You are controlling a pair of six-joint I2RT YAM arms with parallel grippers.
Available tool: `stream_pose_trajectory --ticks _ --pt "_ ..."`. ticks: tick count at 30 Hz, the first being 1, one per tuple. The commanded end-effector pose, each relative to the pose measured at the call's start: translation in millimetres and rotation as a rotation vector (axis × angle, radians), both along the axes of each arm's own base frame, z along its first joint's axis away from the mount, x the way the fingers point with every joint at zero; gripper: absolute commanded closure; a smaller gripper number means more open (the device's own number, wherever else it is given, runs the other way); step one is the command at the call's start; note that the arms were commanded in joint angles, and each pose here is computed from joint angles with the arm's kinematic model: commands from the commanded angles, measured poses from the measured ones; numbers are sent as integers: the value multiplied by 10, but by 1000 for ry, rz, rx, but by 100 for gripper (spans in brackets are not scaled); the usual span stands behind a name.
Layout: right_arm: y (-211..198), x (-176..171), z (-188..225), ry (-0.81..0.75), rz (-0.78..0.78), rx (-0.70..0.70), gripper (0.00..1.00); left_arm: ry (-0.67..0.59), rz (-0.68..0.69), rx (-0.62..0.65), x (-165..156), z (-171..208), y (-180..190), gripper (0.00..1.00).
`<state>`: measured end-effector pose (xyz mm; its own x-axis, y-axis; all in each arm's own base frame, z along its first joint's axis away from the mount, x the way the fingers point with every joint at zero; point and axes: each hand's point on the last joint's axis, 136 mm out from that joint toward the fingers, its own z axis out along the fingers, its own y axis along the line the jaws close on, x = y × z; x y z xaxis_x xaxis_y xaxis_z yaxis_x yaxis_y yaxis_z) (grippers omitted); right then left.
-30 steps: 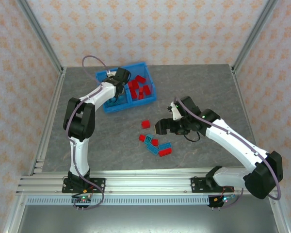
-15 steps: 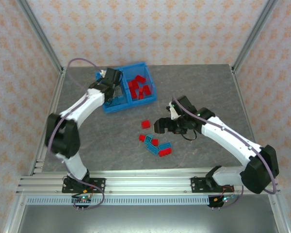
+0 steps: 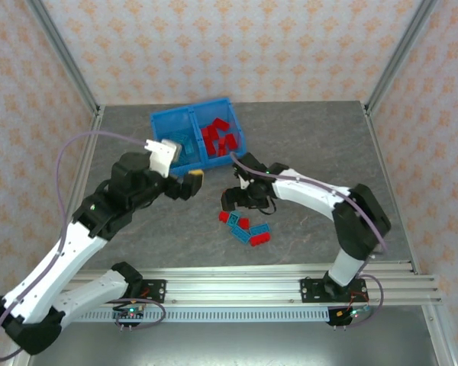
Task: Sort the legos into containers by color
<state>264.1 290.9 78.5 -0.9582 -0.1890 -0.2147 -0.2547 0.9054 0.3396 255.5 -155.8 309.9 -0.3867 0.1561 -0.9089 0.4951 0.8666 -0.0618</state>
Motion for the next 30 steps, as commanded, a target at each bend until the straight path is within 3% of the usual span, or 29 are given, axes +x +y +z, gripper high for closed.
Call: stream_pose_trajectory --ticks 1,8,11,20,25,30 --pt "119 350 -52 -100 -46 -36 10 -59 -241 187 -317 -384 -72 0" --pt "172 680 -384 -132 -57 -180 14 -142 -678 293 -957 -987 -288 0" --pt "241 692 -488 -115 -39 -186 20 -127 -707 308 -968 -1127 -307 0" --pt "278 683 -607 -79 -45 -193 52 -116 -765 317 -981 -1300 -371 0" --pt "283 684 -459 -97 -54 -171 58 -159 -836 319 -1073 -1332 -407 0" --pt "329 748 -61 -185 -59 -94 60 -190 -915 303 -1188 -1363 -455 0"
